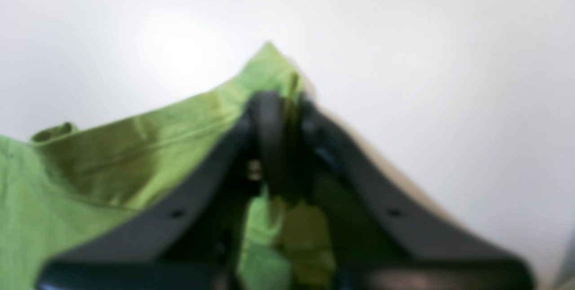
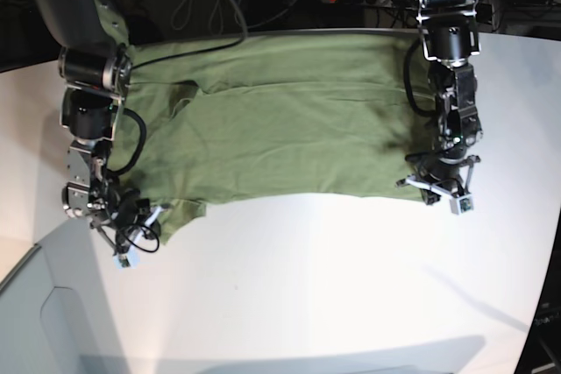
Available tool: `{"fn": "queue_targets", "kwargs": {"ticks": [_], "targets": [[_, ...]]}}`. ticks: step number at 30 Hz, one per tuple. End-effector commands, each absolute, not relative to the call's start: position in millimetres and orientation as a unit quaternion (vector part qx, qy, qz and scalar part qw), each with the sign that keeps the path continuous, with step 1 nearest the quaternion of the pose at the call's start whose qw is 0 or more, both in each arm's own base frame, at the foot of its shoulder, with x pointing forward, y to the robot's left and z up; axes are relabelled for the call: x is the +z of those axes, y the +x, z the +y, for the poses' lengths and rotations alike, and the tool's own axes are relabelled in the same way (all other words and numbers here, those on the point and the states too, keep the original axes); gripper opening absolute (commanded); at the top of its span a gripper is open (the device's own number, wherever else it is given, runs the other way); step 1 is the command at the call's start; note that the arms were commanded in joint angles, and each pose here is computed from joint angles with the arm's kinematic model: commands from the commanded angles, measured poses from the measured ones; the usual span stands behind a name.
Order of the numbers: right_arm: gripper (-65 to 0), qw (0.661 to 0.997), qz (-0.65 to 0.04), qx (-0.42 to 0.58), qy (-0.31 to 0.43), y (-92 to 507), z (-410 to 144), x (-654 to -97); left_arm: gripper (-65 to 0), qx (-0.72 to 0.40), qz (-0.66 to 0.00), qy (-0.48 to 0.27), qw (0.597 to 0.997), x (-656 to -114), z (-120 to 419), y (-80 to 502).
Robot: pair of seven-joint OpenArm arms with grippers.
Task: Fold the T-shirt properly
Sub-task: 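Lift the hem and fold it over toward the collar edge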
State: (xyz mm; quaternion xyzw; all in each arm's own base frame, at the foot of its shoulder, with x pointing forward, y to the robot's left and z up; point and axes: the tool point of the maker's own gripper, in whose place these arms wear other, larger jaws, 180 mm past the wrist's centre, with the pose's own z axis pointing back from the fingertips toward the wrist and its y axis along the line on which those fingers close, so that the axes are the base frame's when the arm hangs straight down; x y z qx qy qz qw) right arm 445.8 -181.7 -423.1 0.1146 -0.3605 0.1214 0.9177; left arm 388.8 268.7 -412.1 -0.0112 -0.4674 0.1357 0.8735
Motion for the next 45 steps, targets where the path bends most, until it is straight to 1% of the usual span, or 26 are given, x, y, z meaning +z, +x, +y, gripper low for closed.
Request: {"fn": "queue_targets", "kwargs": {"ticks": [1, 2, 7, 9, 14, 20, 28, 32, 36, 45], "targets": [[-65.0, 0.91, -0.381, 0.128, 0.104, 459.8, -187.6, -403.1, -65.0, 0.135, -0.482, -0.008, 0.866, -399.7, 273.9, 397.6], [-64.3, 0.908, -0.385, 0.129, 0.102, 461.5, -188.5, -399.6, -65.0, 0.135, -0.482, -0.008, 0.866, -400.2, 273.9, 397.4], [-64.9, 0.898, -0.409, 0.142, 0.081, 471.8, -193.6, -372.7, -65.0, 0.133, -0.484, -0.007, 0.865, -398.9, 273.8, 394.6], [-64.9, 0.896, -0.411, 0.15, 0.066, 468.8, -197.3, -365.3, -65.0, 0.128, -0.492, -0.007, 0.861, -391.2, 272.1, 396.0], [-64.9, 0.878, -0.445, 0.172, 0.035, 461.1, -197.9, -341.4, -65.0, 0.112, -0.512, -0.005, 0.852, -375.4, 267.4, 389.5], [-64.9, 0.879, -0.438, 0.187, 0.007, 433.7, -202.8, -342.4, -65.0, 0.101, -0.521, -0.006, 0.847, -368.2, 262.3, 376.4], [-64.9, 0.866, -0.452, 0.213, -0.023, 394.7, -200.7, -335.1, -65.0, 0.077, -0.543, -0.004, 0.836, -349.4, 252.7, 356.5], [-64.9, 0.86, -0.456, 0.226, -0.034, 375.3, -198.5, -331.2, -65.0, 0.087, -0.552, 0.007, 0.829, -340.1, 263.0, 343.6], [-64.9, 0.86, -0.451, 0.234, -0.038, 358.8, -196.6, -334.3, -65.0, 0.082, -0.545, 0.009, 0.834, -344.3, 261.4, 329.4], [-64.9, 0.872, -0.424, 0.24, -0.037, 334.4, -201.2, -354.8, -65.0, 0.08, -0.524, 0.011, 0.848, -360.1, 260.3, 308.2]]}}
